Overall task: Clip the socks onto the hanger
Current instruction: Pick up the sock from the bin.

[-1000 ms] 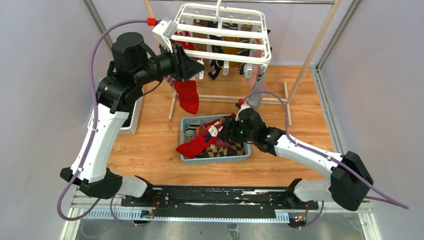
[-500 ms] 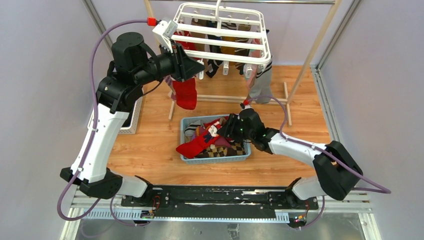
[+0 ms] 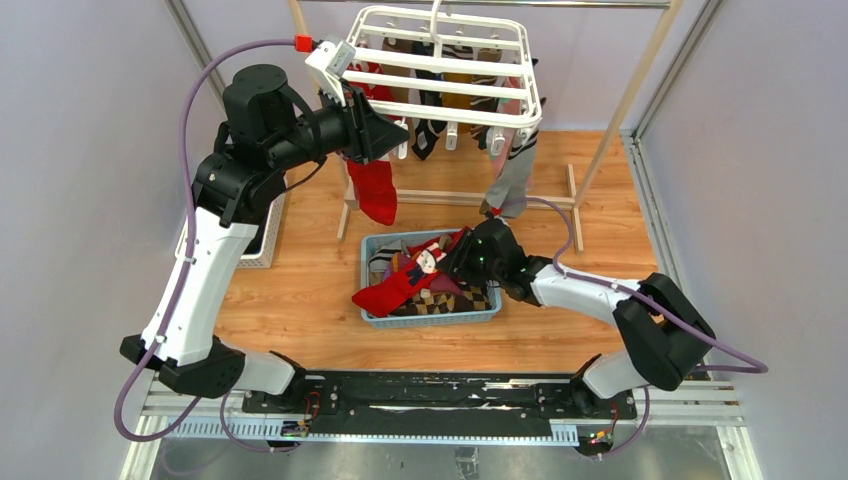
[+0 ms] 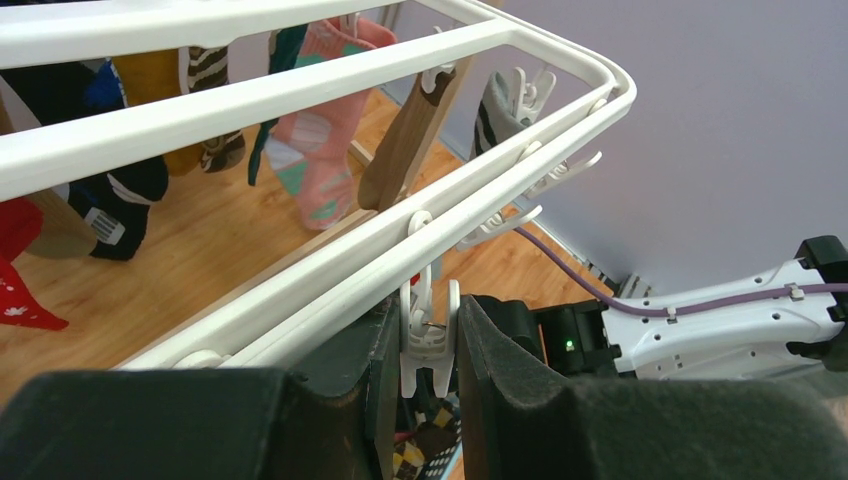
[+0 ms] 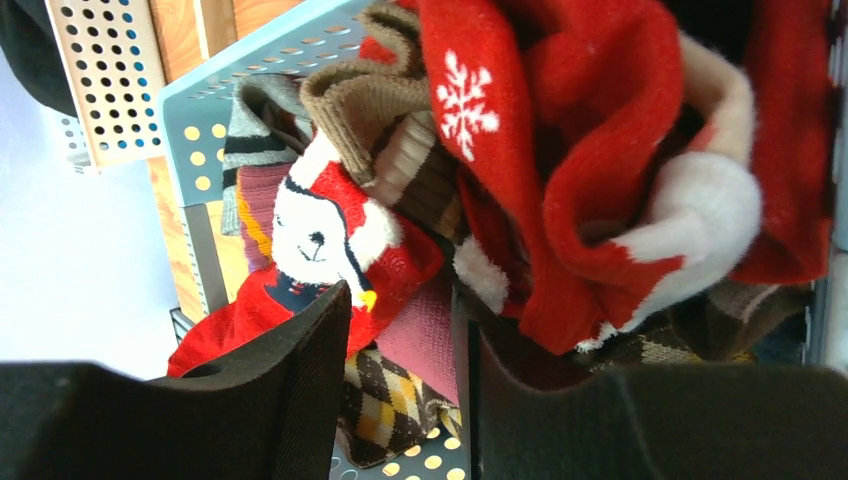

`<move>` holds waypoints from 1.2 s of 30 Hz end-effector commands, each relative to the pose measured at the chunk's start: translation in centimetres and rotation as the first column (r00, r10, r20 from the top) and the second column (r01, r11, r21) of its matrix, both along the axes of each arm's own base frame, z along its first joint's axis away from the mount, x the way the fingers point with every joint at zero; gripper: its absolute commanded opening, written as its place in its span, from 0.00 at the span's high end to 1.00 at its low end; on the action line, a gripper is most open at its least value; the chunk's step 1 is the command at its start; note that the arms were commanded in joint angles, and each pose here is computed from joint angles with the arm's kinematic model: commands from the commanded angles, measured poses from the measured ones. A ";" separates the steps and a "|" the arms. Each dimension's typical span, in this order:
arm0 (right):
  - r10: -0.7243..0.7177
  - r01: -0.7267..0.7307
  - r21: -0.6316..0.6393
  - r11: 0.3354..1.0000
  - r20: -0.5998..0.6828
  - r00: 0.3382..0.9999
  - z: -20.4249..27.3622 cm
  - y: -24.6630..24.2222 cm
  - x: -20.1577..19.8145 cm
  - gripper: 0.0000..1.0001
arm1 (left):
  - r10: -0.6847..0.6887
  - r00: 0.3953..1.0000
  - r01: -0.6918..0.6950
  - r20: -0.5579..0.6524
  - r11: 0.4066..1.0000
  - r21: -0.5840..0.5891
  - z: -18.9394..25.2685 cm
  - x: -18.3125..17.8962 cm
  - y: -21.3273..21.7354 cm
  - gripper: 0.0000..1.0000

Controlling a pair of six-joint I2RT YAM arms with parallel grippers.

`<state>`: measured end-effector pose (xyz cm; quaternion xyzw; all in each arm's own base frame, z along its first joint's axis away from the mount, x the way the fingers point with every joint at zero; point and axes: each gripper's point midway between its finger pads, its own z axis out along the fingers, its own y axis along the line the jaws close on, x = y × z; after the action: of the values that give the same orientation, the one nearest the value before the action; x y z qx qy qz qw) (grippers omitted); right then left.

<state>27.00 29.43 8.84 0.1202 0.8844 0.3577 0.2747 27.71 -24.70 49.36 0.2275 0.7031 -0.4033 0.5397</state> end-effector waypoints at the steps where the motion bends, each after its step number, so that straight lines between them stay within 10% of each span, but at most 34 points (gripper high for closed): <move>1: -0.078 0.077 -0.040 0.996 -0.034 0.996 -0.7 -1.0 0.5 0.57 | -0.036 0.999 0.036 0.013 0.999 -0.004 0.7 -1.7 0.4 0.94; 27: -0.056 0.048 0.035 0.998 0.271 0.961 6.2 -0.6 2.9 1.00 | -0.033 0.999 0.033 0.017 0.999 0.000 0.7 -1.8 0.5 0.94; 36: 0.283 -0.294 -0.099 0.951 0.664 0.692 19.5 1.6 -0.7 1.00 | -0.035 0.999 0.035 0.014 0.999 0.002 0.6 -1.8 0.5 0.94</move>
<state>28.60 29.59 21.35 -0.0047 0.7917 0.4118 0.4512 27.50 -24.57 49.55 0.2305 0.7003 -0.4018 0.5431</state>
